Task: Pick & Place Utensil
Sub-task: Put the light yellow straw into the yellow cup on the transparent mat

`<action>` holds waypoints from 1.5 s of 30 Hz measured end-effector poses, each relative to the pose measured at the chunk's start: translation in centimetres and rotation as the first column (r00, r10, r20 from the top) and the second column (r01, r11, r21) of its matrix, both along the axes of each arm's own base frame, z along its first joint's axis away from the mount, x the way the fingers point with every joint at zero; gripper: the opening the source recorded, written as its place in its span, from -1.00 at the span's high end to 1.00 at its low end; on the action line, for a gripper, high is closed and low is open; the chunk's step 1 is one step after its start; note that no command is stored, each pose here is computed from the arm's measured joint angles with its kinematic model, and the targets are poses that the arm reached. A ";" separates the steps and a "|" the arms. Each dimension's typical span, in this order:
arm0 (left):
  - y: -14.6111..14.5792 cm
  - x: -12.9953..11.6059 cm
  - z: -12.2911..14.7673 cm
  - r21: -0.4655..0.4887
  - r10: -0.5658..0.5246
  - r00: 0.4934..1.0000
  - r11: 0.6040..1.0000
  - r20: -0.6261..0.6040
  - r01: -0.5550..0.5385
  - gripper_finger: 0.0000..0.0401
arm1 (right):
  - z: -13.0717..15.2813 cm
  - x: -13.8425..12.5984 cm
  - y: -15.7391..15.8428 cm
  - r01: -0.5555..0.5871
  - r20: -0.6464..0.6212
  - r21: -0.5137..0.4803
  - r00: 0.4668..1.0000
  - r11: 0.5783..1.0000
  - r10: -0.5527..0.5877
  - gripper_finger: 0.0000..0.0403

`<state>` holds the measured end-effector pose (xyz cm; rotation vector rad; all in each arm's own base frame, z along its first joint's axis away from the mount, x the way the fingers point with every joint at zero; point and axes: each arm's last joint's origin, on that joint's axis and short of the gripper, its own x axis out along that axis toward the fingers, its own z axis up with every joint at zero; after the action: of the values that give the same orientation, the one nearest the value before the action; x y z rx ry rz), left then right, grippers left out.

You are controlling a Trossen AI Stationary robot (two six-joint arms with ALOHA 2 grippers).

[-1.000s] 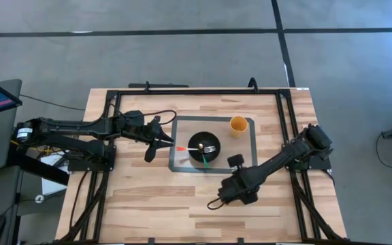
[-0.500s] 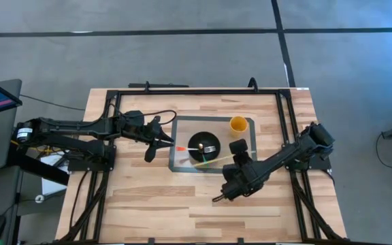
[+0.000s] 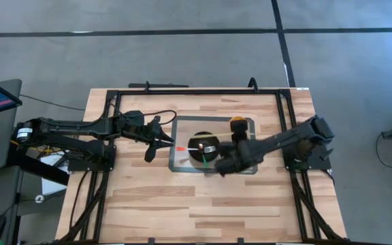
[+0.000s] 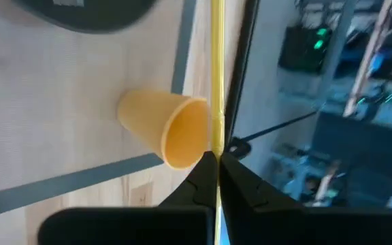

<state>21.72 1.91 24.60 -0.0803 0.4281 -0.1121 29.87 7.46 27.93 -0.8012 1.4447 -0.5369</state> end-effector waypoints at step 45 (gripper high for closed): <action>0.0 0.0 0.0 -0.027 0.012 1.000 1.000 -0.005 -0.012 0.58 | 4.1 -9.7 -5.1 0.346 0.895 0.124 0.366 0.930 -0.256 1.00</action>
<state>21.72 1.91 24.59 -0.1099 0.4313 -0.1057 20.17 2.37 32.05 -0.1631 0.4994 -1.1252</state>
